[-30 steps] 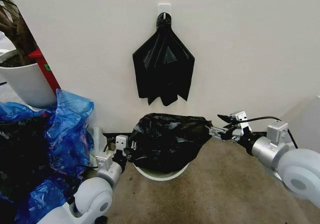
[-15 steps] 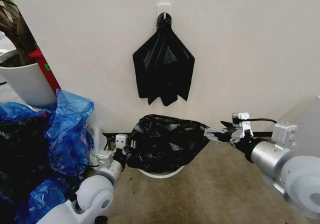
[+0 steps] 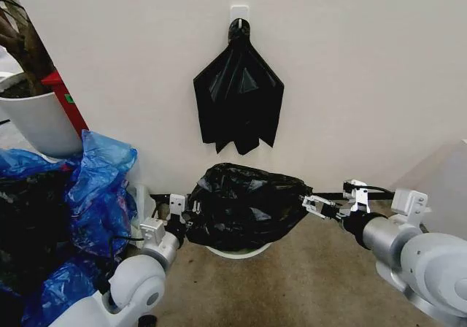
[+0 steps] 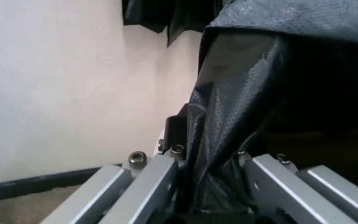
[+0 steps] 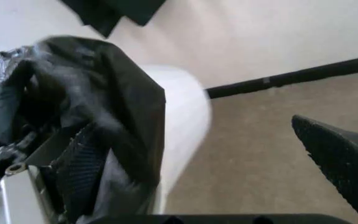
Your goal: Place the garbage bag over the trash bin.
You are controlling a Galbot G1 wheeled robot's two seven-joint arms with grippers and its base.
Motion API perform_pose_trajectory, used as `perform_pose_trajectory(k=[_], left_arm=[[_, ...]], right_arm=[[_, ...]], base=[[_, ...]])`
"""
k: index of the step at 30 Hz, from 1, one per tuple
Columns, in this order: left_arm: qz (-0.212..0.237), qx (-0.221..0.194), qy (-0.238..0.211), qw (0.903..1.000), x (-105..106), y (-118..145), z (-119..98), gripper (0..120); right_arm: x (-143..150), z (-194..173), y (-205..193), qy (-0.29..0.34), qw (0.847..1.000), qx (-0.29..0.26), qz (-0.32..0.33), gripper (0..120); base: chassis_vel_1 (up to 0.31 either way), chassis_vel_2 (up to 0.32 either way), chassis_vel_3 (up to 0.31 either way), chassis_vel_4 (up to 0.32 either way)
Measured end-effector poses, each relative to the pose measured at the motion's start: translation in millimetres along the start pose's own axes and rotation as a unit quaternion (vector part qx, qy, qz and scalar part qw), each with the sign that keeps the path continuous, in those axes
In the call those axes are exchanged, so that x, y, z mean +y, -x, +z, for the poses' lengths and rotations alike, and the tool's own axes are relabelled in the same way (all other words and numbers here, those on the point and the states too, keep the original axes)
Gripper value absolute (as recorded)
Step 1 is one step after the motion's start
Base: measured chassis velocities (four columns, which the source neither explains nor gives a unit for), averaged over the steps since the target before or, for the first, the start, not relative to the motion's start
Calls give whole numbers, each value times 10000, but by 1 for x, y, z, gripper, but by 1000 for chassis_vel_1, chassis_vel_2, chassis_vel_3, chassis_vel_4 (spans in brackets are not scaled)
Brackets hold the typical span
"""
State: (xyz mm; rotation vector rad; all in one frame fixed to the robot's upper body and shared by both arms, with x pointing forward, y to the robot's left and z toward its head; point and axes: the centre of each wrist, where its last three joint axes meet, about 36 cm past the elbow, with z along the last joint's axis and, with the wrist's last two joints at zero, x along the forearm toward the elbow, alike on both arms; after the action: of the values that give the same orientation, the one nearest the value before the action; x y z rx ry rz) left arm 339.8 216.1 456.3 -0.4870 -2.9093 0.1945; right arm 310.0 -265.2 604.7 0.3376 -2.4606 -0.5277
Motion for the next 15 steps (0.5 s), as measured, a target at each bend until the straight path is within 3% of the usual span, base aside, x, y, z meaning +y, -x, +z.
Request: perform_pose_trajectory(k=[11,15], left_arm=[[582,245,-723,9954,-3,-25,-4,1],[643,317,-769,9945,-4,-28,0,1]], right_arm=[[-55,-11,28,407,9903,531,-1217,100],[-67,-19,29,459,9851,646,-1527,100]], base=[[0,0,0,0],[0,0,0,0]])
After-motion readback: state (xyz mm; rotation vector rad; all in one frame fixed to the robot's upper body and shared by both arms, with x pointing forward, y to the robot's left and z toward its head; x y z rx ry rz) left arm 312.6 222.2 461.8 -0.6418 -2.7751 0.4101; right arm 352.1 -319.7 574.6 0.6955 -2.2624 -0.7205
